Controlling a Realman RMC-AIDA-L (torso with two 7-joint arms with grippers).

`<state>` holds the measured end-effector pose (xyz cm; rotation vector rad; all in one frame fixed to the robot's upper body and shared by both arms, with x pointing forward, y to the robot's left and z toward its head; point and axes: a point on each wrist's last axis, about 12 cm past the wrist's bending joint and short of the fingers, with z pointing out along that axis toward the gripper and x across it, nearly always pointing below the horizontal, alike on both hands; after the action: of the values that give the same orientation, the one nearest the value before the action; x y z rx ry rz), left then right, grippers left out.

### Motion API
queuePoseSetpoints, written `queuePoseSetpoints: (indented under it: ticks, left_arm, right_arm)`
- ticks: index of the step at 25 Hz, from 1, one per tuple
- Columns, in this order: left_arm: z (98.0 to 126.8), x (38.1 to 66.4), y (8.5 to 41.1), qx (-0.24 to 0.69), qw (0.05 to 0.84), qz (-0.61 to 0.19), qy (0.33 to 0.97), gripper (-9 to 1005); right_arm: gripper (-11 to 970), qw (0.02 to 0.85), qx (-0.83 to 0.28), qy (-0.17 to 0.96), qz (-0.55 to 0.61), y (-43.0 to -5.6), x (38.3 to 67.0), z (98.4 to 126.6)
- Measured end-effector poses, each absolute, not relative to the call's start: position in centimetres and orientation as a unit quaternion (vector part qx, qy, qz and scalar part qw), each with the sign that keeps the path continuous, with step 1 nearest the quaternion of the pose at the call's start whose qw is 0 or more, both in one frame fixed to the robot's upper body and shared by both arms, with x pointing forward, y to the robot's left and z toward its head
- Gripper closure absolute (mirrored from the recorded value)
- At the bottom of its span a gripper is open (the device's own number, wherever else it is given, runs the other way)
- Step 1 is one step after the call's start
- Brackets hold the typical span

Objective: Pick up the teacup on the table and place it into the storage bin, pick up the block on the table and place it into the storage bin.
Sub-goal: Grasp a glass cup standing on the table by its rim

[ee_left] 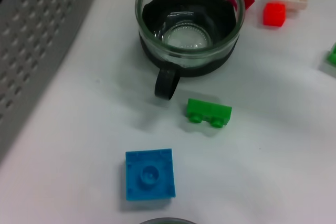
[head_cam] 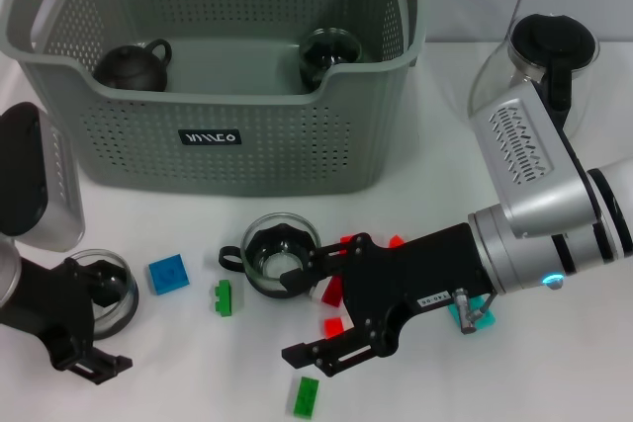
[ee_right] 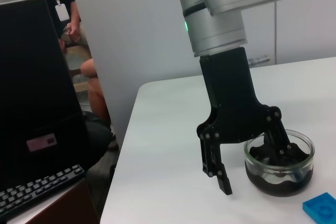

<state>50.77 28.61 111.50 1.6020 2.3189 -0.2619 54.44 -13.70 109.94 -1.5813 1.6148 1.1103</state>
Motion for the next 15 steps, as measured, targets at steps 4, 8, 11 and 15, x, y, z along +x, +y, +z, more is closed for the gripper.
queuePoseSetpoints:
  ticks: [4, 8, 11, 15]
  left_arm:
    - [111.5, 50.97, 28.66, 0.554, 0.158, -0.085, 0.813, 177]
    - [111.23, 51.21, 28.86, 0.553, 0.149, -0.081, 0.816, 209]
    - [110.62, 51.22, 28.79, 0.552, 0.138, -0.088, 0.818, 234]
    - [110.61, 51.23, 28.72, 0.552, 0.143, -0.087, 0.817, 378]
  right_arm:
    - [132, 0.308, -0.594, 0.612, 0.421, -13.77, 54.45, 109.95]
    - [132, 0.311, -0.588, 0.614, 0.425, -13.82, 54.48, 110.02]
    - [133, 0.311, -0.585, 0.616, 0.425, -13.92, 54.54, 110.06]
    - [133, 0.311, -0.585, 0.616, 0.426, -13.91, 54.55, 110.1]
